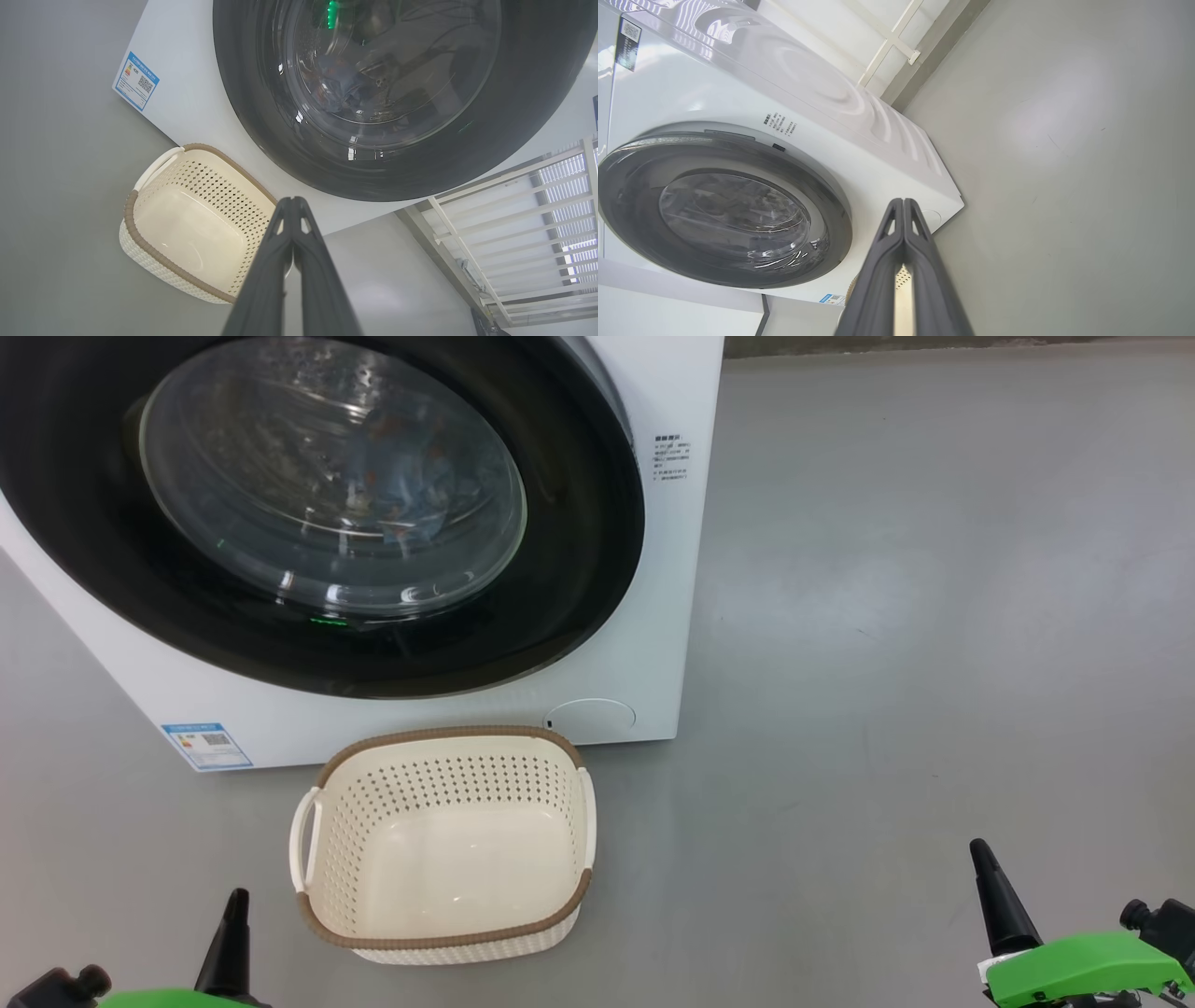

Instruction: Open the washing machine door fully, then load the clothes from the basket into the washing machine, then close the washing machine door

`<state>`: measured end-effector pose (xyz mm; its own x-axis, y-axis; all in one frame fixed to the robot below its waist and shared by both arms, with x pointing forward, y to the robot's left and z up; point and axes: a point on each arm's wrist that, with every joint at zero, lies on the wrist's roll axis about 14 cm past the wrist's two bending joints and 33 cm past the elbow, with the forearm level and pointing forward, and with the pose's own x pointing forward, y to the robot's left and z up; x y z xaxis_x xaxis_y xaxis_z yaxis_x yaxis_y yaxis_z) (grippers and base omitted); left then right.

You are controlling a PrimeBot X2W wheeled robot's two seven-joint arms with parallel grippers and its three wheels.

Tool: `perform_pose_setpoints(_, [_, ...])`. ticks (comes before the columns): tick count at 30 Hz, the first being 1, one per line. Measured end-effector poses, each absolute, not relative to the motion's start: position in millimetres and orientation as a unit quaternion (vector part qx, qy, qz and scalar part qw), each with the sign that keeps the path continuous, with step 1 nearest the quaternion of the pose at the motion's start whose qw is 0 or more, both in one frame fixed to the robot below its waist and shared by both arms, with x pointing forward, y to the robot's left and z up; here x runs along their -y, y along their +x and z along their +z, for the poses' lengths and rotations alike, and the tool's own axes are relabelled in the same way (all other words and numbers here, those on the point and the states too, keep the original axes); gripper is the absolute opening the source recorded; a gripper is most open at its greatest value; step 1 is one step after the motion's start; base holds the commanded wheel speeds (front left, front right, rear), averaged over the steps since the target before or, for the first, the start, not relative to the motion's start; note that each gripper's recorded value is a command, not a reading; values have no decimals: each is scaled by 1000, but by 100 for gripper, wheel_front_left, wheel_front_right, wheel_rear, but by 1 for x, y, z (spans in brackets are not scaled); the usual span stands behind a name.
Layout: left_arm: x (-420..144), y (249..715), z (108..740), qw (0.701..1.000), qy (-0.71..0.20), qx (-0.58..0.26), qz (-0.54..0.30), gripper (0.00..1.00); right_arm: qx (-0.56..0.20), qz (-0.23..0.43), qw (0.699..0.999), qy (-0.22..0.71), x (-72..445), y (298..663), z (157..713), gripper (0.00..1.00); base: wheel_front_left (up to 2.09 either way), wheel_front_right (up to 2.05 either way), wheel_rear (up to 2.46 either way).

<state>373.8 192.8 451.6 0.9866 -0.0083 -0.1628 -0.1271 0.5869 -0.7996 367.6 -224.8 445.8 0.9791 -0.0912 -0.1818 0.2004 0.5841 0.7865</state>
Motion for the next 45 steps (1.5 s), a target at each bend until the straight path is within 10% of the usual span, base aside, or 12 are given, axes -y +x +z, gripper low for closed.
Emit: perform_pose_setpoints(45, [-189,375,470,753,-656,-50,32,0,-29,-51,758,650,211,375,472,0,0,0,0])
